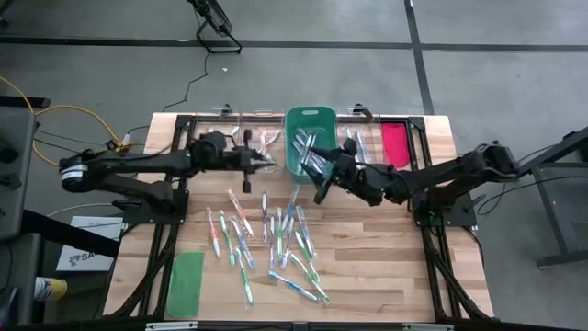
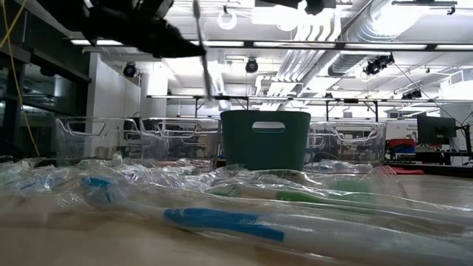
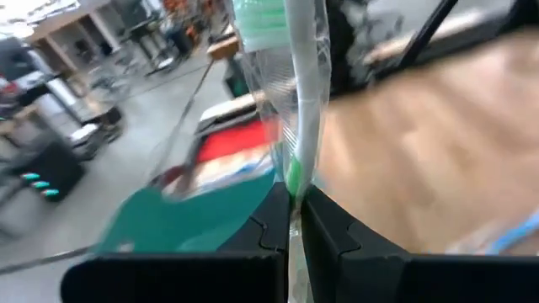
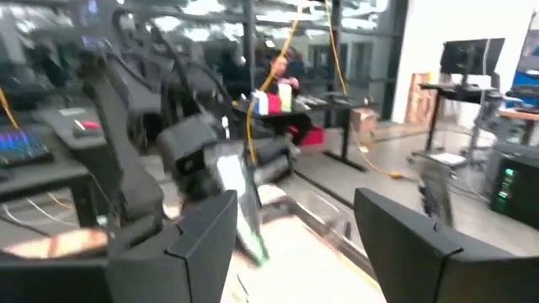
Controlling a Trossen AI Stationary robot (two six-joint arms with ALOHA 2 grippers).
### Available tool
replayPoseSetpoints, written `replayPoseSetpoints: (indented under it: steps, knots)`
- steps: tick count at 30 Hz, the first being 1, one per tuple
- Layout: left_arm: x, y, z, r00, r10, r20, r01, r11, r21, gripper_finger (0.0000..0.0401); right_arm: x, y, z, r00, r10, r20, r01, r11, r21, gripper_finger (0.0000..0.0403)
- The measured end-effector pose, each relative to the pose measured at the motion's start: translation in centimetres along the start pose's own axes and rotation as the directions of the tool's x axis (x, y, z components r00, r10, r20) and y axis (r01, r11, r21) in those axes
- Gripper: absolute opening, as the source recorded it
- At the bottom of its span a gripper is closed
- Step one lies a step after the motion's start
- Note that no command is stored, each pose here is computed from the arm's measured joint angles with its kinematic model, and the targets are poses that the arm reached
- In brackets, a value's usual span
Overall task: Pick & Place Toothbrushes
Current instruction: Put the green toothbrush into the left transparent bin
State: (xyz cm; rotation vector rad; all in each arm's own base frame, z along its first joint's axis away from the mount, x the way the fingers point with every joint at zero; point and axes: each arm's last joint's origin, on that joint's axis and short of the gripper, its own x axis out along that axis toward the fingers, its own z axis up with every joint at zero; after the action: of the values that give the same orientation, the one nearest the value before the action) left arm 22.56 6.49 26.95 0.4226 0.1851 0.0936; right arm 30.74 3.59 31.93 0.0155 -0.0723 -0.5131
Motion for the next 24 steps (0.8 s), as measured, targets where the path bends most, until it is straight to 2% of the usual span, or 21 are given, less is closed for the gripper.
replayPoseSetpoints:
  steps: [3, 6, 9, 13, 16, 19, 22, 24]
  knots:
    - [-2.2, 1.1, 0.0, 0.997, 0.049, -0.052, -0.043, 0.993, 0.114, 0.0007, -0.6, 0.6, -0.1, 1.0, -0.008, -0.014, 0.008, 1.0, -0.008, 0.0232]
    - [-4.6, 1.9, 0.1, 0.991, 0.096, -0.093, -0.069, 0.962, 0.263, 0.0007, -1.0, 1.1, -0.2, 1.0, -0.002, -0.03, 0.002, 1.0, -0.021, 0.0232]
    - [-6.6, 2.4, -0.2, 0.963, 0.196, -0.183, -0.1, 0.896, 0.432, 0.0007, -1.1, 1.1, -0.7, 0.998, -0.003, -0.066, 0.003, 1.0, -0.012, 0.0232]
    - [-7.9, 3.1, -1.1, 0.88, 0.341, -0.33, -0.098, 0.81, 0.578, 0.0007, -1.1, 1.1, -1.1, 0.995, -0.007, -0.098, 0.008, 1.0, 0.007, 0.0231]
    - [-8.1, 3.5, -2.2, 0.82, 0.375, -0.432, -0.003, 0.758, 0.652, 0.0007, -0.9, 1.2, -1.4, 0.994, -0.009, -0.106, 0.01, 1.0, 0.011, 0.0231]
    - [-8.0, 3.8, -3.5, 0.754, 0.379, -0.536, 0.169, 0.678, 0.716, 0.0007, -0.9, 1.2, -1.5, 0.994, -0.009, -0.112, 0.01, 1.0, 0.009, 0.0231]
    - [-7.7, 4.4, -4.8, 0.677, 0.39, -0.624, 0.334, 0.593, 0.732, 0.0017, -0.9, 1.2, -1.5, 0.993, -0.009, -0.117, 0.01, 1.0, 0.005, 0.0231]
    - [-7.5, 4.9, -5.7, 0.63, 0.398, -0.666, 0.415, 0.552, 0.723, 0.0023, -0.9, 1.2, -1.6, 0.993, -0.009, -0.12, 0.01, 1.0, 0.002, 0.0231]
